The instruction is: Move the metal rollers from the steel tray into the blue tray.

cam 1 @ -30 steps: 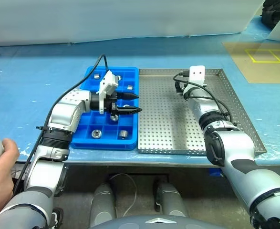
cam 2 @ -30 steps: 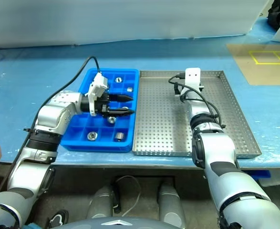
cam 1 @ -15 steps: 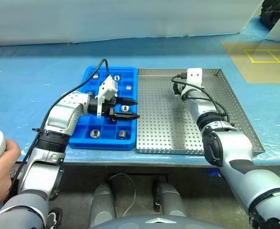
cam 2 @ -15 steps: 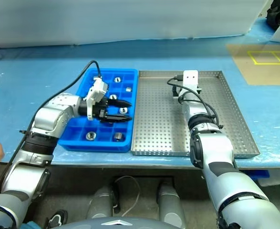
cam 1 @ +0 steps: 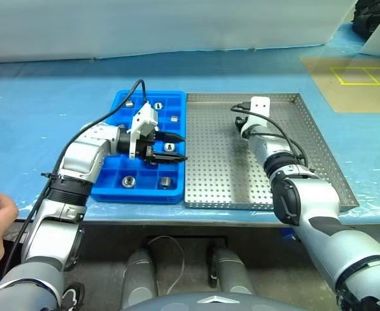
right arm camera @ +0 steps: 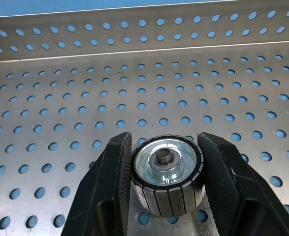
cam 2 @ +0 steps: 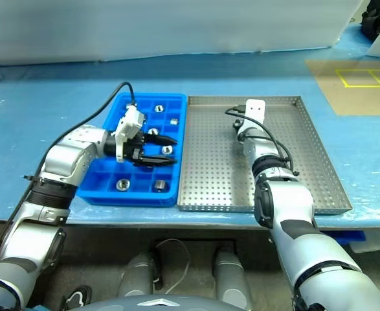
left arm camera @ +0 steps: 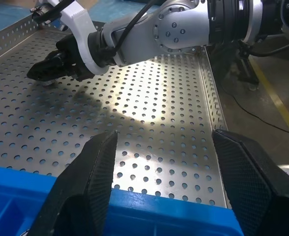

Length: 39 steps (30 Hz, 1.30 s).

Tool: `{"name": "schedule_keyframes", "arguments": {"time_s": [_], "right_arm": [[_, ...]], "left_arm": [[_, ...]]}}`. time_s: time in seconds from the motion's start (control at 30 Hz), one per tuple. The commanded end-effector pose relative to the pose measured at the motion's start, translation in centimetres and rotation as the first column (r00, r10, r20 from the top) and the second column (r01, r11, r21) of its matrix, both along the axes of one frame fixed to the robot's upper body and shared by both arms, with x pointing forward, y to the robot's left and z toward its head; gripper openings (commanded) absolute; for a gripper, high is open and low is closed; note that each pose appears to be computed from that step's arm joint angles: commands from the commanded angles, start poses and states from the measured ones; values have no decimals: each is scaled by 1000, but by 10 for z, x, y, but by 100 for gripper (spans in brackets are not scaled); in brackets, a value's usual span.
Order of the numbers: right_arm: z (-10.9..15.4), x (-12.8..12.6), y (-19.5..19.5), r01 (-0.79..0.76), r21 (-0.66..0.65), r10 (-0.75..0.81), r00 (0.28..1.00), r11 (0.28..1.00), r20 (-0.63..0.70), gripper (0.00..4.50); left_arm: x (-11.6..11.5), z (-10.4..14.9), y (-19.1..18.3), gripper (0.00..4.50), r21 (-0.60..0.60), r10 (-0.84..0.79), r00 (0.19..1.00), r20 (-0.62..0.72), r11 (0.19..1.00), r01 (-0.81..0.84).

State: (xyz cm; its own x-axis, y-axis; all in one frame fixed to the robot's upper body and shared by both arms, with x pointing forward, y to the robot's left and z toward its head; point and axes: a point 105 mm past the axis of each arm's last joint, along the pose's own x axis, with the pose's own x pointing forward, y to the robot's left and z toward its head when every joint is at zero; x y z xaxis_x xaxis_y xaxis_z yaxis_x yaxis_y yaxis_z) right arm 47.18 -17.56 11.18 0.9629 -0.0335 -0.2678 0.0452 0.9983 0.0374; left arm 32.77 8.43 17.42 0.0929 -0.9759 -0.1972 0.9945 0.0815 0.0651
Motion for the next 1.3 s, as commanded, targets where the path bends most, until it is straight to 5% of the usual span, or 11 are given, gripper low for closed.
{"name": "schedule_keyframes", "arguments": {"time_s": [0.03, 0.27, 0.47, 0.63, 0.73, 1.0, 1.17, 1.3], "right_arm": [[17, 5, 11, -36, 45, 34, 998, 998, 43, 167], [41, 10, 29, -136, 72, 128, 986, 988, 110, 167], [87, 1, 86, -411, 71, 385, 892, 909, 239, 167], [106, -18, 138, -604, 57, 570, 776, 795, 271, 167], [116, -43, 194, -778, -12, 749, 601, 629, 278, 167], [115, -81, 266, -919, -20, 889, 376, 395, 262, 167], [86, -114, 304, -973, 13, 958, 228, 230, 174, 167], [61, -125, 312, -981, 21, 978, 192, 191, 84, 167]], "left_arm": [[-3, 8, 0, 325, 11, -30, 999, 41, 999, 30], [-11, 5, 21, 325, 81, -66, 997, 36, 995, 63], [6, 31, 52, 325, -16, 108, 991, 79, 994, -107], [7, 46, 83, 325, -54, 228, 968, 102, 973, -223], [3, 51, 107, 325, -60, 337, 933, 126, 941, -332], [-31, 39, 135, 325, -34, 471, 876, 106, 882, -470], [-47, 25, 155, 325, 23, 539, 838, 80, 840, -543], [-55, 23, 158, 325, 34, 548, 834, 67, 834, -551]]}}
